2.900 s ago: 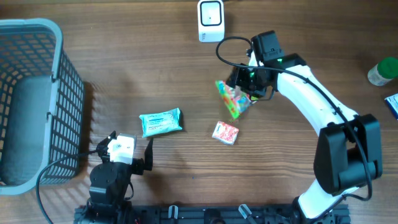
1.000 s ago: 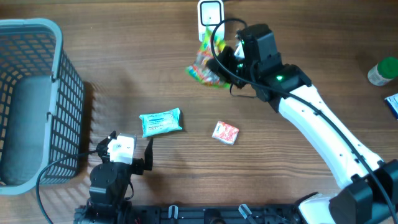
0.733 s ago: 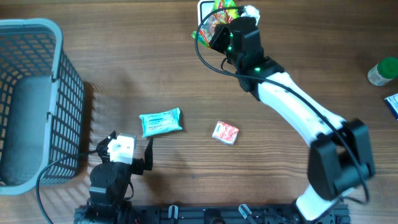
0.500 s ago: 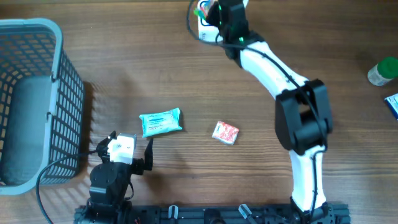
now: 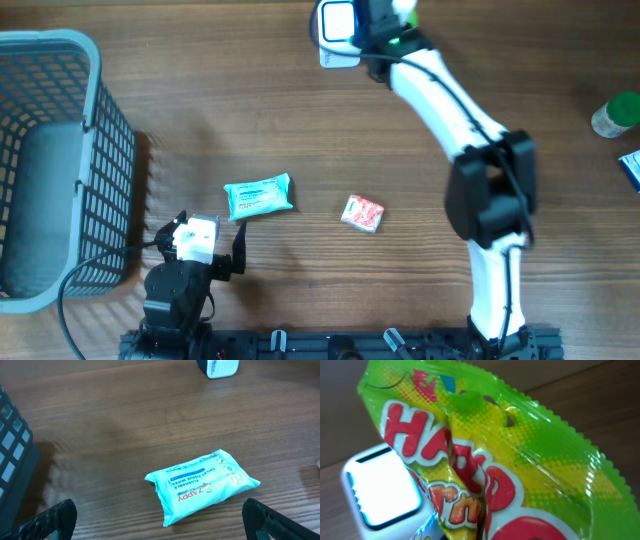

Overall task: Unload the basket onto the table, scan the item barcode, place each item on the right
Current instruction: 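Move the Haribo bag to the right edge and release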

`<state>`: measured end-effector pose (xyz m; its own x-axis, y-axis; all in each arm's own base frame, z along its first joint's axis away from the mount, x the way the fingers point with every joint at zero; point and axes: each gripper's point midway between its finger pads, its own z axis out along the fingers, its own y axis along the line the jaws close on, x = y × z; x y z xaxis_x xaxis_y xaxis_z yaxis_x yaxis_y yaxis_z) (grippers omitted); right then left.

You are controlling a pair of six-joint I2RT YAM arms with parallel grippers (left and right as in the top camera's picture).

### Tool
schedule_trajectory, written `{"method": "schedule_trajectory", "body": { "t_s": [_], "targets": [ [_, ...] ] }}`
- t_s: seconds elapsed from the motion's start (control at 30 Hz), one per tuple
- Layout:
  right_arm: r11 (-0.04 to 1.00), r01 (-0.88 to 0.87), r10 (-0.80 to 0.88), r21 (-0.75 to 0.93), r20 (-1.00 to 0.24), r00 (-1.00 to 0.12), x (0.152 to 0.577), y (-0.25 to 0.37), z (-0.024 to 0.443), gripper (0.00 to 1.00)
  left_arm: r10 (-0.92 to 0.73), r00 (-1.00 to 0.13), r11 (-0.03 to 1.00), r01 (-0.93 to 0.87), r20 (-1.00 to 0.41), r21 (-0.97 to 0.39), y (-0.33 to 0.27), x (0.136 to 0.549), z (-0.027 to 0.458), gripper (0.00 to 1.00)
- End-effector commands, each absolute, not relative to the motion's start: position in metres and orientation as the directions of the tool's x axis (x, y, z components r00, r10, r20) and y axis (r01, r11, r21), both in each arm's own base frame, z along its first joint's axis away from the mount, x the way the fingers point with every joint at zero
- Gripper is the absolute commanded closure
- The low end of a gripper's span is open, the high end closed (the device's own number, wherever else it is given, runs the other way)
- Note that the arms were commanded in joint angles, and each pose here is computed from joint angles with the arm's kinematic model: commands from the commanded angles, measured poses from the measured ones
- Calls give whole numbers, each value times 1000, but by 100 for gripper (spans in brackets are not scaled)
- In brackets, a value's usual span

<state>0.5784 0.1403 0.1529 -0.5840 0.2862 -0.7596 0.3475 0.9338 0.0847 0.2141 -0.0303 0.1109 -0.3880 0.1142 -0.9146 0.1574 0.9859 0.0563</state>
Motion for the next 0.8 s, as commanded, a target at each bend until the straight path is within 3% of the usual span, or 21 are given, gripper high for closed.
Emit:
{"method": "schedule_trajectory", "body": {
  "t_s": [0.0,0.13,0.23,0.33,0.4,0.43,0.47,0.53,0.6,0.67,0.77],
  "targets": [
    [806,592,334,32,-850,-408,557,17,252,95,119,-382,984,168,-916,58,-32,214,112,0],
    [748,659,433,-81,-692,-577,535,-113,167,95,119,-382,984,168,-916,58,-32,214,112,0],
    [684,727,572,-70,-566,-593,515,-185,92,95,119,-382,984,168,-916,58,-32,214,112,0],
    [612,790,677,-48,-485,-554,489,-239,53,96,119,-382,984,168,-916,57,-32,214,112,0],
    [611,791,678,-19,-503,-536,490,-253,69,50,119,-382,984,168,-916,57,-32,214,112,0],
    [642,766,654,-8,-516,-553,496,-253,84,15,119,-382,984,168,-916,57,-32,214,112,0],
    [667,745,630,16,-546,-552,502,-252,115,1,119,-382,984,168,-916,57,-32,214,112,0],
    [727,672,619,141,-558,-553,512,-219,181,0,119,-382,984,168,-916,58,-32,214,112,0],
    [808,487,589,331,-469,-658,506,-138,223,0,119,-382,984,168,-916,57,-32,214,112,0],
    [797,377,523,472,-228,-821,460,-34,233,0,119,-382,984,168,-916,57,-32,214,112,0],
    [809,351,351,470,93,-932,394,67,211,0,119,-382,984,168,-916,57,-32,214,112,0]
  ]
}}
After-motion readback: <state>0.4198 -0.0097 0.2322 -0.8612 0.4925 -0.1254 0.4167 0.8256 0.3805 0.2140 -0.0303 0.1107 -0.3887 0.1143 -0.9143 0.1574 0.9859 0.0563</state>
